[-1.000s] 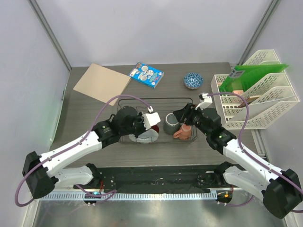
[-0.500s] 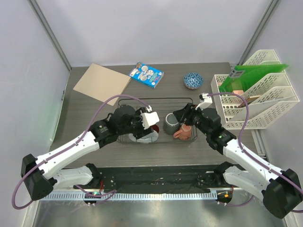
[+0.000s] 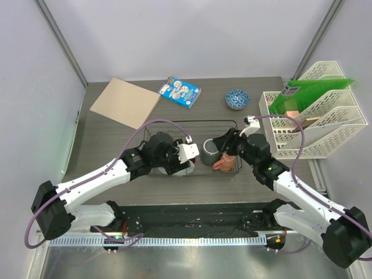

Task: Unload the mixed dishes from the dish rack
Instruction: Pick up the plate from the dish rack.

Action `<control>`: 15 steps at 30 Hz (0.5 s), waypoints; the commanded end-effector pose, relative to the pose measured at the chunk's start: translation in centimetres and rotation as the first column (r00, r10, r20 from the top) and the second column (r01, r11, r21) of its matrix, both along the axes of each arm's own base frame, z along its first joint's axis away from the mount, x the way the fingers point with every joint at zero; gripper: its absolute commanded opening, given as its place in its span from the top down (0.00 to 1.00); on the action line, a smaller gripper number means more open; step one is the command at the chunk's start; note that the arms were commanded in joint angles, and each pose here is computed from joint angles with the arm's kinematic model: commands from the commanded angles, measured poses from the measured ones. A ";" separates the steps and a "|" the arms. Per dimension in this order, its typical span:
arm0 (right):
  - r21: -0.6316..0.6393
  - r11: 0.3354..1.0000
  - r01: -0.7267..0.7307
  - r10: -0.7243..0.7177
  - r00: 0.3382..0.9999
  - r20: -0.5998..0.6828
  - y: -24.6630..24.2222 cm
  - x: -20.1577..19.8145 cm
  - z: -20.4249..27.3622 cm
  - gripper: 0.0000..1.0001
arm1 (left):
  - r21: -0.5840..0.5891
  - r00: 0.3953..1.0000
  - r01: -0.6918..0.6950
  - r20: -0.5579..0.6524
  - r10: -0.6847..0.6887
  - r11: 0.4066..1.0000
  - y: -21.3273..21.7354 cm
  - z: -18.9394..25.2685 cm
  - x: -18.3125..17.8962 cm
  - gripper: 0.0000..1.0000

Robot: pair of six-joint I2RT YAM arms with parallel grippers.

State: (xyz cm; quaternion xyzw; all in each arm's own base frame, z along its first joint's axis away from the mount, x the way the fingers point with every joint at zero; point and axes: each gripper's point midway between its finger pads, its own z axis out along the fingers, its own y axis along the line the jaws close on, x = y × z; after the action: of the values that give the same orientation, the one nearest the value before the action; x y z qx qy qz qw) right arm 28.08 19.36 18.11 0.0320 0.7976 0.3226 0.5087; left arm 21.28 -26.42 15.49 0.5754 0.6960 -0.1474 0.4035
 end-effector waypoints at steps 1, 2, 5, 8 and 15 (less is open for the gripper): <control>0.034 0.999 0.003 -0.004 0.999 0.050 0.1 0.1 1.4 0.39 | -0.026 1.000 -0.017 0.023 0.017 1.000 -0.9 -0.4 1.2 0.42; 0.032 0.999 0.004 -0.005 0.999 0.051 0.1 0.1 1.4 0.39 | -0.018 1.000 -0.023 0.019 0.023 1.000 -0.9 -0.8 1.3 0.43; 0.024 1.000 0.013 -0.014 0.998 0.054 -0.2 0.0 1.3 0.39 | 0.004 1.000 -0.028 0.009 0.028 1.000 -1.0 -1.7 1.6 0.48; 0.014 1.000 0.024 -0.025 0.998 0.060 -0.6 -0.1 1.4 0.39 | 0.018 0.999 -0.037 0.003 0.037 0.999 -1.0 -2.5 1.8 0.56; 0.012 1.000 0.028 -0.029 0.998 0.064 -0.9 -0.3 1.4 0.39 | 0.041 0.998 -0.067 0.020 0.066 0.997 -0.5 -3.1 2.3 0.81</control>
State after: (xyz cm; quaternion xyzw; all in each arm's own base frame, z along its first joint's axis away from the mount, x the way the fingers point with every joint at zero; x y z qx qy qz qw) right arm 27.71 18.77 18.89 0.0352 0.7873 0.3231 0.5239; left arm 22.73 -26.61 11.66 0.5756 0.7155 -0.1183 0.3778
